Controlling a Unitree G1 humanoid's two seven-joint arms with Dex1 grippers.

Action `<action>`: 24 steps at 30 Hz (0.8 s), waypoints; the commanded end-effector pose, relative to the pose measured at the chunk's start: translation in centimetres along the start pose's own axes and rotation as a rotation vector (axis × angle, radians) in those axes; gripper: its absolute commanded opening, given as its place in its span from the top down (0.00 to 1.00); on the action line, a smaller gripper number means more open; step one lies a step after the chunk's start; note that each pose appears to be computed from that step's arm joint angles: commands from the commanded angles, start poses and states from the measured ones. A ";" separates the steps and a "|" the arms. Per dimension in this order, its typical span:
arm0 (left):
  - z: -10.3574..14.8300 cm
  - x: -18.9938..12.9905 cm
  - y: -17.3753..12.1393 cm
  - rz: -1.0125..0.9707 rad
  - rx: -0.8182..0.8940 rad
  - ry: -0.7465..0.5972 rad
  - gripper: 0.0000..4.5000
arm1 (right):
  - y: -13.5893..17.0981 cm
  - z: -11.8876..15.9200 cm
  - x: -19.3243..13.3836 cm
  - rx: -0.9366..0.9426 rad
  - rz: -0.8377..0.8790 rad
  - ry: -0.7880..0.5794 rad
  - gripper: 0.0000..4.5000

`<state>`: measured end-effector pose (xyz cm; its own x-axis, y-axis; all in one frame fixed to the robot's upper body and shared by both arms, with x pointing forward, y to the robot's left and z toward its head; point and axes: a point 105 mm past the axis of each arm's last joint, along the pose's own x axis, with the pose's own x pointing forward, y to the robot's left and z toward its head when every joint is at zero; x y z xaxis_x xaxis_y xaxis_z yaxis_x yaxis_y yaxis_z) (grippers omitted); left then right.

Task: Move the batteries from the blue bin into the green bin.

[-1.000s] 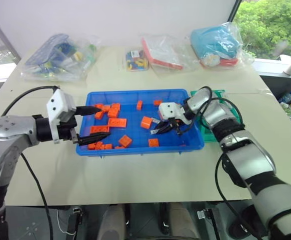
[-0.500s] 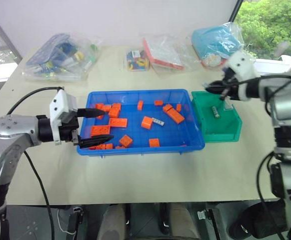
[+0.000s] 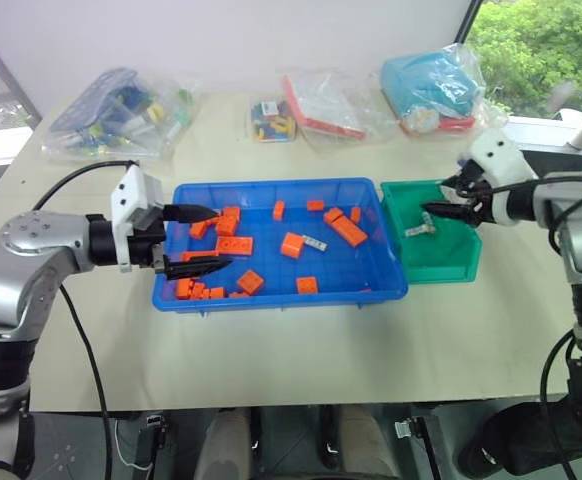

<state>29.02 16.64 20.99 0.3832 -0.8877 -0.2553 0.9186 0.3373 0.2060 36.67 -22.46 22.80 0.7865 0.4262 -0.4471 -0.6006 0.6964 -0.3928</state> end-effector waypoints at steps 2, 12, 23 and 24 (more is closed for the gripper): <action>1.1 -0.3 -0.1 0.007 0.048 -0.016 0.00 | 3.1 5.7 0.7 -0.074 0.119 -0.163 0.36; 1.2 -0.2 -1.0 0.016 0.059 -0.011 0.00 | 11.1 4.9 7.1 -0.098 0.367 -0.140 0.36; 1.0 -0.7 -1.0 0.043 0.039 -0.005 0.00 | 12.7 1.4 10.9 -0.095 0.406 -0.040 0.36; 1.0 -0.7 -1.0 0.043 0.039 -0.006 0.00 | 12.9 0.9 11.3 -0.117 0.405 -0.028 0.36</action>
<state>28.03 16.59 20.69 0.4109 -0.8738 -0.2602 0.9079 0.3663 0.2036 37.73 -8.47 13.34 0.4764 0.6703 -0.5690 -0.8752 0.4235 -0.2338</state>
